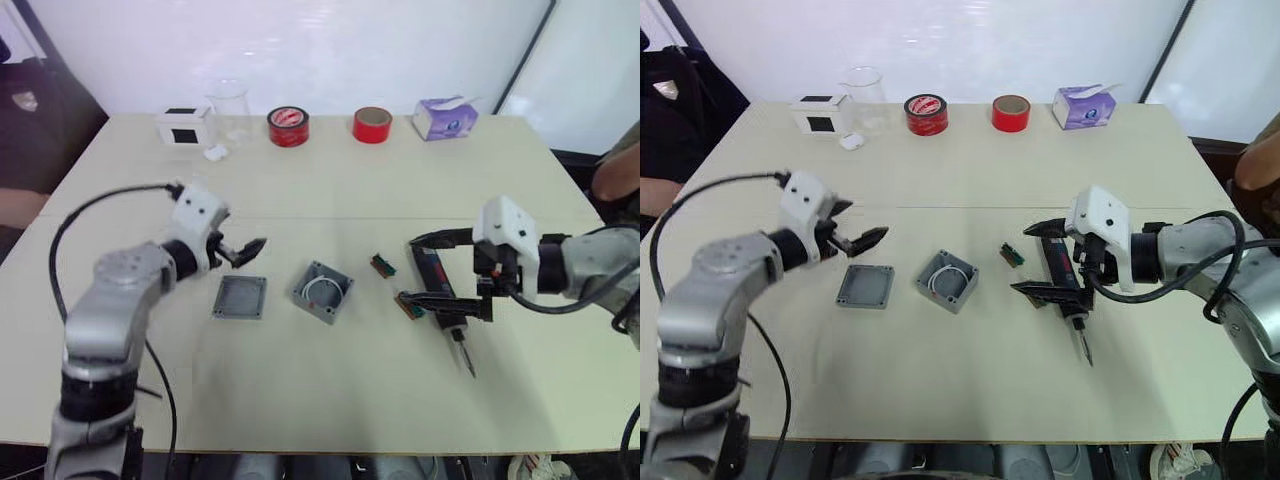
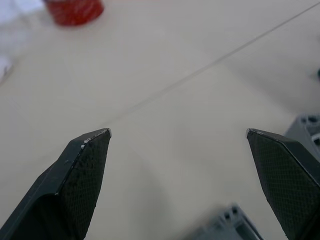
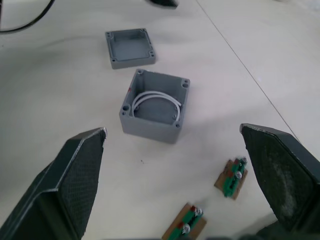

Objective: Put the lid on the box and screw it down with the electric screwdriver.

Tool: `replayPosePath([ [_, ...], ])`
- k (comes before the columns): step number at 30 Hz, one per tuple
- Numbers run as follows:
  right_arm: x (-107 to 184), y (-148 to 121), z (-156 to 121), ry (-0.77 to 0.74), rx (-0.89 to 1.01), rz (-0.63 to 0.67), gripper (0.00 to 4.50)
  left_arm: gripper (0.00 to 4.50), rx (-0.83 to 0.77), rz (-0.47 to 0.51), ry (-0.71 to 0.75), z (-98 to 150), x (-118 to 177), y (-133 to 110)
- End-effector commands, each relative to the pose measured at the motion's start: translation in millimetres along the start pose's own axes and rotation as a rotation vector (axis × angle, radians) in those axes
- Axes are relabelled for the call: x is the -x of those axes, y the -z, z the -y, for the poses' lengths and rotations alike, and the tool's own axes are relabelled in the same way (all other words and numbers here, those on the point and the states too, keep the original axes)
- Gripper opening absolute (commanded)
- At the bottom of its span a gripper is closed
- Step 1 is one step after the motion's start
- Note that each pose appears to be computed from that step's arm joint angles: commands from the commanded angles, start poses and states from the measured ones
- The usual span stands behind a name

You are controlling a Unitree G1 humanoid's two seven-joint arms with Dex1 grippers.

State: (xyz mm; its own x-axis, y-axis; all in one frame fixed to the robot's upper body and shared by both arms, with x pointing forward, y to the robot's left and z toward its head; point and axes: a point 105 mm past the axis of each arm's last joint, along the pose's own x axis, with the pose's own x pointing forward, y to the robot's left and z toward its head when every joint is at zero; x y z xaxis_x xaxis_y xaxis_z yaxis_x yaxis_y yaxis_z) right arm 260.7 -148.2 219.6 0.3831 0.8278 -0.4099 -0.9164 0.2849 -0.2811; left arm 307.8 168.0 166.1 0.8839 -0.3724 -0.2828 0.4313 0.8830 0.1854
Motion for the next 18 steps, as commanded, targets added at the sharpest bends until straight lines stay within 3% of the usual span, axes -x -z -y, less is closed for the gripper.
replayPosePath([
  [1,-1,-8,5,-0.014,0.046,0.023,4.5,4.44,0.036,-0.057,-0.107,6,15,19],
  [10,-3,-11,12,-0.023,0.061,0.023,4.5,4.44,0.13,-0.162,-0.284,-12,25,58],
  [16,0,-15,13,-0.016,0.052,0.036,4.5,4.44,0.201,-0.217,-0.238,-13,26,82],
  [18,1,-15,13,-0.014,0.052,0.033,4.5,3.95,0.247,-0.232,-0.213,-8,23,89],
])
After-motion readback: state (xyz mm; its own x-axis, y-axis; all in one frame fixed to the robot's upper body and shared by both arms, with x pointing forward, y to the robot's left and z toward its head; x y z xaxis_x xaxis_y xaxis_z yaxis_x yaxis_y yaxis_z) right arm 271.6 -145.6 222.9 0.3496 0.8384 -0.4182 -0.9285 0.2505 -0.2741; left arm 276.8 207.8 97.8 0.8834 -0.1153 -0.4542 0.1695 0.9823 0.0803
